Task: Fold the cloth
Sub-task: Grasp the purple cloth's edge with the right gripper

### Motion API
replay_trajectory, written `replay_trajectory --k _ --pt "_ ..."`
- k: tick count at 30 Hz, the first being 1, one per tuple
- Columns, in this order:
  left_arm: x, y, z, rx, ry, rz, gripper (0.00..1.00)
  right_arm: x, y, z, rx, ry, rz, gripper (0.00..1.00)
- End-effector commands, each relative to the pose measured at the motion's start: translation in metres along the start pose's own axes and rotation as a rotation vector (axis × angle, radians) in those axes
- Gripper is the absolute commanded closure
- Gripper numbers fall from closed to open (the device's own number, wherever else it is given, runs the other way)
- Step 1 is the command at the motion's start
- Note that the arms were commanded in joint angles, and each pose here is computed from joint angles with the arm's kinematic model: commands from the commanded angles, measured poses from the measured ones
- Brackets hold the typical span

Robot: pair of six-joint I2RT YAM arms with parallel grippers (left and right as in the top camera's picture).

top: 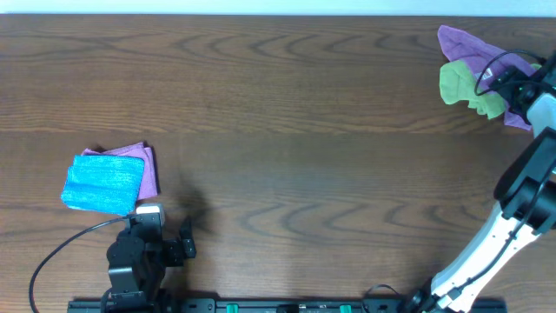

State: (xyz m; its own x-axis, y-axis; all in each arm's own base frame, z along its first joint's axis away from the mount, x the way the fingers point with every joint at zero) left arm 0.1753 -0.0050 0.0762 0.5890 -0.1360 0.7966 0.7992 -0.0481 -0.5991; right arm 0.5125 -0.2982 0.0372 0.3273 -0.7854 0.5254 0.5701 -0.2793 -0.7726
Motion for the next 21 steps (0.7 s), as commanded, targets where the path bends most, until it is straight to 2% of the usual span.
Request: replay_trajectory --k 1,2,8,12,13,21 --pt "-0.007 0.004 -0.001 0.000 -0.003 0.018 0.05 0.005 0.001 0.003 0.012 0.008 -0.009 0.21" --pt "-0.007 0.004 -0.001 0.000 -0.003 0.018 0.05 0.005 0.001 0.003 0.012 0.007 -0.009 0.26" --pt "-0.007 0.004 -0.001 0.000 -0.003 0.018 0.05 0.005 0.001 0.003 0.011 0.007 -0.008 0.71" --pt "-0.007 0.004 -0.001 0.000 -0.003 0.018 0.05 0.003 0.001 0.002 0.006 0.008 0.000 0.96" --pt "-0.007 0.004 -0.001 0.000 -0.003 0.018 0.05 0.002 0.001 0.001 0.004 0.008 0.005 0.99" --pt "-0.007 0.004 -0.001 0.000 -0.003 0.018 0.05 0.009 -0.021 0.008 0.004 0.006 0.007 0.99"
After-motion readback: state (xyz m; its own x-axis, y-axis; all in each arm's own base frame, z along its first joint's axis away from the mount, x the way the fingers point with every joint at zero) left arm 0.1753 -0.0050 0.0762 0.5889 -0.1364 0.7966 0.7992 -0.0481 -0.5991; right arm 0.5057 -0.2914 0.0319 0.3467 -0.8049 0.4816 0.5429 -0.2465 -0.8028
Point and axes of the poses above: each gripper's point midway between its finger pads, its own y axis out along the fingers, its own z axis along the line the jaws close on, x = y × z, the point moved 1 cm from there along -y, back along the fingers, and after that the axes turned 14 degrees about y, right-handed, at the moved point
